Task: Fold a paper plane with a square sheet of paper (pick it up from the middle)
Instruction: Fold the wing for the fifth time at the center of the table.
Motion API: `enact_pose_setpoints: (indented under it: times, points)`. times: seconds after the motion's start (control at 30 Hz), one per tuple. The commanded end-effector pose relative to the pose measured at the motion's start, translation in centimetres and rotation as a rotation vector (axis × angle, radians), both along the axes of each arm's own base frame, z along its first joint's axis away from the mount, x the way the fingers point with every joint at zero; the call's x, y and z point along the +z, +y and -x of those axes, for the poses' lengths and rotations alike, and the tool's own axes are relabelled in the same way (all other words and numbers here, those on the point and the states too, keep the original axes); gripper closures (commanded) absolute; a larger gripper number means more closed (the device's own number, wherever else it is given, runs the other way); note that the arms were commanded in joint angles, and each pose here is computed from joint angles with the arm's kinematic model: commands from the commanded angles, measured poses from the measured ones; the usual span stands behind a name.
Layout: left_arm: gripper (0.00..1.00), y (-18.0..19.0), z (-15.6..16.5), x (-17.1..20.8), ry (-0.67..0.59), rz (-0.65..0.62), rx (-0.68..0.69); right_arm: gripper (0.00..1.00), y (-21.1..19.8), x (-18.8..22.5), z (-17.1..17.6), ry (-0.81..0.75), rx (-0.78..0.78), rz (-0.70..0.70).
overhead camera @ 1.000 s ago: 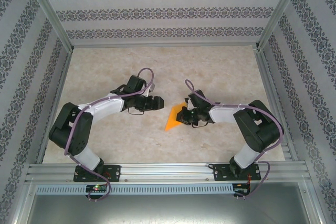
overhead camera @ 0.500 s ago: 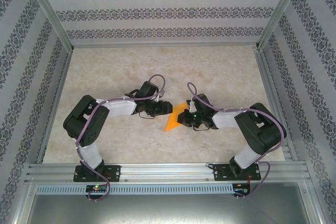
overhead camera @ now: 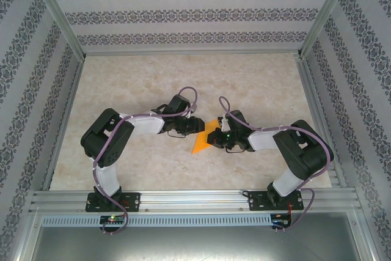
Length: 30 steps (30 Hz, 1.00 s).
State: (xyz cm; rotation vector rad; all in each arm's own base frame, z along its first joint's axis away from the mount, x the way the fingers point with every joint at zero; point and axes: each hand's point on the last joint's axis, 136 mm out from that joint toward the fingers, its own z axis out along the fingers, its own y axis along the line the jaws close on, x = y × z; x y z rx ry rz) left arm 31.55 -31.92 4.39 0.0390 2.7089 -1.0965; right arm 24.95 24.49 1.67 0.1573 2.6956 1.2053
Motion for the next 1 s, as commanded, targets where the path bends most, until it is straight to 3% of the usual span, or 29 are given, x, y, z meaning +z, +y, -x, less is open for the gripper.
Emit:
enact_pose_setpoints:
  times: [0.0, 0.37, 0.8, 0.97]
  points:
    - [0.62, -1.6, -0.4, 0.7, -0.018, 0.037, -0.022, 1.00, -0.7, -1.2, 0.9, 0.026, 0.009, 0.022]
    - [0.59, 0.6, -0.8, 0.0, -0.071, -0.146, -0.023, 1.00, -0.7, -1.3, 0.9, 0.029, 0.014, 0.006]
    - [0.59, -1.0, -0.4, -1.5, -0.031, -0.135, -0.085, 1.00, -0.6, -0.8, 0.6, 0.024, 0.012, -0.007]
    - [0.63, -1.5, 0.0, -0.9, -0.037, -0.110, -0.103, 1.00, -0.5, -0.9, 0.6, 0.026, 0.011, -0.011]
